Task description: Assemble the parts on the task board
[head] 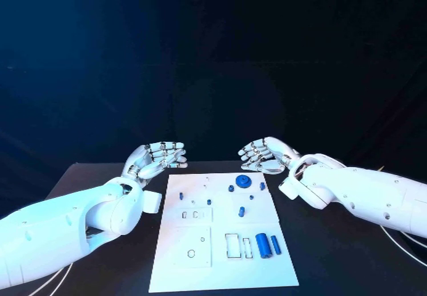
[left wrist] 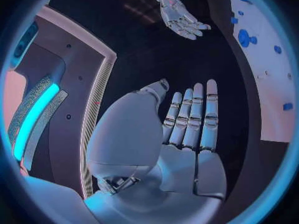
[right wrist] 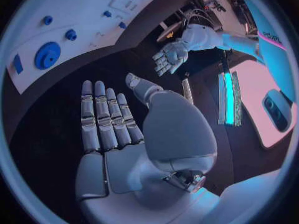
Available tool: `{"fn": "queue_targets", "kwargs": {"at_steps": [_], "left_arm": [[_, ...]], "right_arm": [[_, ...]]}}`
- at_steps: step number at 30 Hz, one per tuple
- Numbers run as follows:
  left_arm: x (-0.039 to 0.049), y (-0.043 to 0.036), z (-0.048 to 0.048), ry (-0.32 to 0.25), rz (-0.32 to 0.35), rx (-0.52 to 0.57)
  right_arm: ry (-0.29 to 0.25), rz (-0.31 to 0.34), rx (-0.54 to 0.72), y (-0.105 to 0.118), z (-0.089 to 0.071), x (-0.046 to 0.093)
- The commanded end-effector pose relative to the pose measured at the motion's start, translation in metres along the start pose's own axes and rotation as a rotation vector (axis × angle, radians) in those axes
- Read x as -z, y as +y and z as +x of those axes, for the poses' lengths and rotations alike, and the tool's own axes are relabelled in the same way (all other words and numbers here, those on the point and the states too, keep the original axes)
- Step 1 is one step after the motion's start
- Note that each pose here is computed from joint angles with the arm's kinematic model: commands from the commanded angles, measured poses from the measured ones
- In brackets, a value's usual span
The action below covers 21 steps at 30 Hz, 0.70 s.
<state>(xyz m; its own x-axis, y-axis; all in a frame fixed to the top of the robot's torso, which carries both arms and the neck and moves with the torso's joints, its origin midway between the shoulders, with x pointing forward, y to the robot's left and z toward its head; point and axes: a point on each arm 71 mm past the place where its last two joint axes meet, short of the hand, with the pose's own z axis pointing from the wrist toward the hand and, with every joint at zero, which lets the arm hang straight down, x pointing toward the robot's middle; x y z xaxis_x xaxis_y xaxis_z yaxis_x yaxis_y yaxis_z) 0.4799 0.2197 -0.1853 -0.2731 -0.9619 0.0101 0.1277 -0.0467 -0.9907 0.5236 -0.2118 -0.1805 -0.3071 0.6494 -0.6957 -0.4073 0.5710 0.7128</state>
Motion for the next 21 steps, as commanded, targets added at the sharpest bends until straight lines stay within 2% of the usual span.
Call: {"fn": "queue_targets", "kwargs": {"at_steps": [1, 4, 8, 14, 21], "left_arm": [[0.0041, -0.0084, 0.0100, 0.127, 0.021, 0.004], [0.0080, -0.0152, 0.0106, 0.142, 0.029, 0.012], [0.0119, -0.0232, 0.0109, 0.146, 0.033, 0.032], [0.0128, -0.0370, 0.0085, 0.137, 0.049, 0.054], [0.0112, -0.0471, 0.0069, 0.129, 0.061, 0.067]], "right_arm": [[0.116, -0.014, 0.309, 0.005, 0.004, -0.004], [0.130, -0.006, 0.434, 0.010, 0.003, -0.007], [0.137, 0.000, 0.525, 0.016, 0.002, -0.009], [0.167, 0.003, 0.596, 0.023, 0.008, -0.013], [0.190, 0.030, 0.658, 0.024, 0.012, -0.016]]}}
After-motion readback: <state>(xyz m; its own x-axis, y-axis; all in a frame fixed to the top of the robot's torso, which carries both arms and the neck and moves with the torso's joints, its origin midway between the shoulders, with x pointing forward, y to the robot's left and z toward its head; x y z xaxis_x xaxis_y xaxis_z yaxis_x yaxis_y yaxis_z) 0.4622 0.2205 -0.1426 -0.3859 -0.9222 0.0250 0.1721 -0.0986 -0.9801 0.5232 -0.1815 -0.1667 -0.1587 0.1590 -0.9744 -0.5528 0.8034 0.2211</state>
